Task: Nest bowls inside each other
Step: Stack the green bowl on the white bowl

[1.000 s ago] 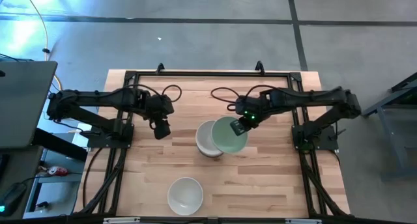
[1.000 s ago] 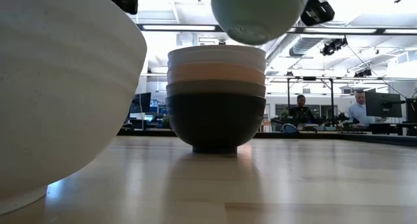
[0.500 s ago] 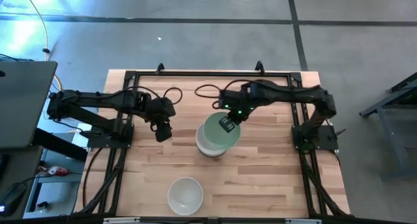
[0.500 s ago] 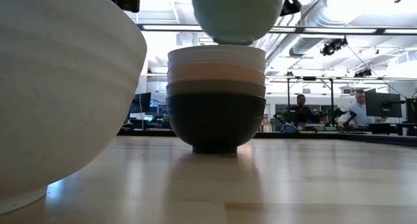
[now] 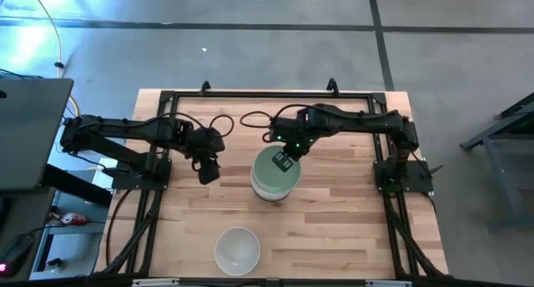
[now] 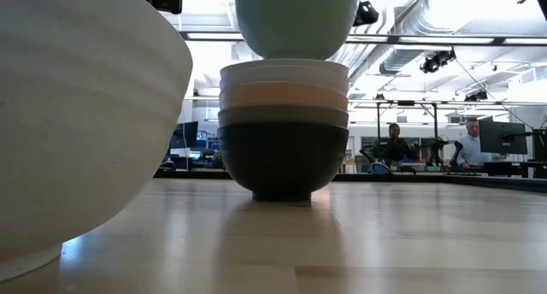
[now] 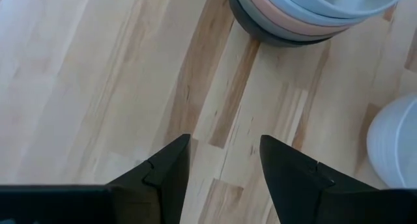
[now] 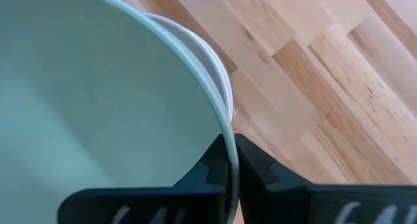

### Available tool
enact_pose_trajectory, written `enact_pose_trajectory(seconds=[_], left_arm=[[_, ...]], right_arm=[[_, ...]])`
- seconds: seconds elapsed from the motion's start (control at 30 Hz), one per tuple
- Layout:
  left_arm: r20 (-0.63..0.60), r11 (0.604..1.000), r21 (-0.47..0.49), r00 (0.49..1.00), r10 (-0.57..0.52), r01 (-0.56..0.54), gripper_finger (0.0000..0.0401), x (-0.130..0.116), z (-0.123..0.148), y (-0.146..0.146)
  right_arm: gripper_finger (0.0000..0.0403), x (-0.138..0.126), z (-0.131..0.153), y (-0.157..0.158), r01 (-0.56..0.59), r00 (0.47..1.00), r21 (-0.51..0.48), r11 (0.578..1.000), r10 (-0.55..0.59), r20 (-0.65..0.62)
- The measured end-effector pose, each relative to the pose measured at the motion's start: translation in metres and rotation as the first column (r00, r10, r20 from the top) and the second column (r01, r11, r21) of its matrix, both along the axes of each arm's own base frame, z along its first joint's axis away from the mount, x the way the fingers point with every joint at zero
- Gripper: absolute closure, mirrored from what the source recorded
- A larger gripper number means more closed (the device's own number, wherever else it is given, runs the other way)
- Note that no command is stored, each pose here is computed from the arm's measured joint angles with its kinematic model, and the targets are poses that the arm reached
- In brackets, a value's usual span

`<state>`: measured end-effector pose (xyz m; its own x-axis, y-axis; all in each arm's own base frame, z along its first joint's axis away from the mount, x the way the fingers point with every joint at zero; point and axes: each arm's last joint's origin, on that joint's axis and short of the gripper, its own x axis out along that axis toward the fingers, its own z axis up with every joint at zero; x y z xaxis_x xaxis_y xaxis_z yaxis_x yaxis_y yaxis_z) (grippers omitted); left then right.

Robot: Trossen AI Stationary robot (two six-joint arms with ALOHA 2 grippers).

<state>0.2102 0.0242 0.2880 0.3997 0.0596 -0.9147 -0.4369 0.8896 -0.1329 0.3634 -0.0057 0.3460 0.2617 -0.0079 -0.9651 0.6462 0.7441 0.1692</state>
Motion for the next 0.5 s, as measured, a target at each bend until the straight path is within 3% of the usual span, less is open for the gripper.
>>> enact_pose_trajectory(seconds=[0.5], left_arm=[[0.036, 1.000, 0.001, 0.999, -0.001, 0.001, 0.0229, 0.003, 0.001, 0.000]], right_arm=[[0.0403, 0.016, -0.023, -0.004, -0.042, 0.998, -0.010, 0.999, 0.041, -0.057]])
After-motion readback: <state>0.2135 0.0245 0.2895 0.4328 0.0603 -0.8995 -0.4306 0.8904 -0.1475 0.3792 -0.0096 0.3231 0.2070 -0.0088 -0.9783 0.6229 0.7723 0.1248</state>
